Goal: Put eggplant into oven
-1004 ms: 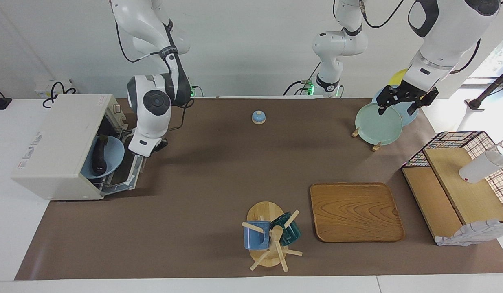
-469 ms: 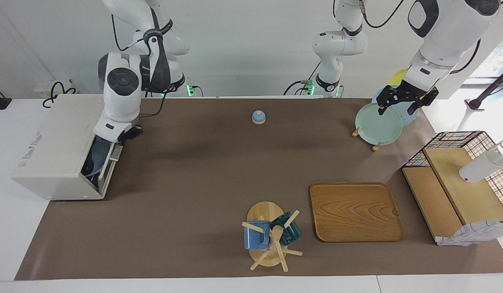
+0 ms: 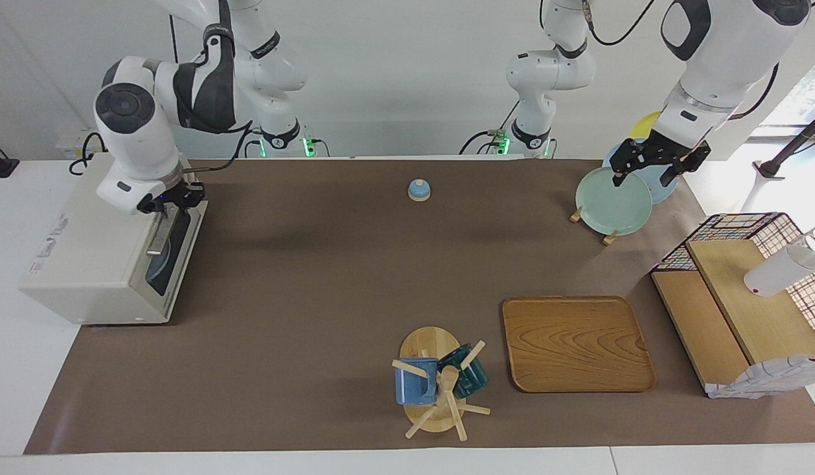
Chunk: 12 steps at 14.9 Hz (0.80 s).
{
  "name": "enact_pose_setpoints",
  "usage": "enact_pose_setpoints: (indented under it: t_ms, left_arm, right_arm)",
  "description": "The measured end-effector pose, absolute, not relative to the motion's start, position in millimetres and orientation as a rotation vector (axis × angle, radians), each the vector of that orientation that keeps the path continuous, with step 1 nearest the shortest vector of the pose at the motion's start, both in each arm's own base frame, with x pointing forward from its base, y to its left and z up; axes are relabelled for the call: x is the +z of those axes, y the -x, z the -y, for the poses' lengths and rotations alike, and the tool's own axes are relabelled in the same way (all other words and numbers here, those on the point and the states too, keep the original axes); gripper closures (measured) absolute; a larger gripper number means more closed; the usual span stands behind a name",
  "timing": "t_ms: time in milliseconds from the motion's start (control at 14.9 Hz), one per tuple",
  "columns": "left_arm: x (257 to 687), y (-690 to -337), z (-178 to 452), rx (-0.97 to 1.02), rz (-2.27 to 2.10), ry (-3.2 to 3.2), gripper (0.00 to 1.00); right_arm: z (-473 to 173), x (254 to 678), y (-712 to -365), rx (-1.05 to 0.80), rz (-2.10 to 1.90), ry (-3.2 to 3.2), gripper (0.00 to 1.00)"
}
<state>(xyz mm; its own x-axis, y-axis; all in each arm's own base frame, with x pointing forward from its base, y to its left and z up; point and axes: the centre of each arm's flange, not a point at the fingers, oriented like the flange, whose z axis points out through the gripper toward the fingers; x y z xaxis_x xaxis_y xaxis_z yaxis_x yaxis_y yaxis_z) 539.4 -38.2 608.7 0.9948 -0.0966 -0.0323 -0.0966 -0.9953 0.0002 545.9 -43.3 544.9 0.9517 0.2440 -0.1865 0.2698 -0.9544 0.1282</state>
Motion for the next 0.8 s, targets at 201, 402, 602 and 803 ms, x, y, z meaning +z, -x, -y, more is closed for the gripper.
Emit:
enact_pose_setpoints:
  t_ms: [201, 402, 602, 803]
  left_arm:
    - [609, -539, 39, 0.051, -0.153, 3.136, 0.00]
    - [609, -539, 39, 0.051, -0.153, 3.136, 0.00]
    - [609, -539, 39, 0.051, -0.153, 3.136, 0.00]
    - [609, -539, 39, 0.051, -0.153, 3.137, 0.00]
  right_arm:
    - [32, 574, -537, -0.183, -0.379, -3.037, 0.04]
    - [24, 578, -536, -0.177, -0.296, -3.090, 0.00]
    - [13, 581, -534, -0.195, -0.194, -3.095, 0.00]
    - [-4, 586, -534, -0.189, -0.213, -3.092, 0.00]
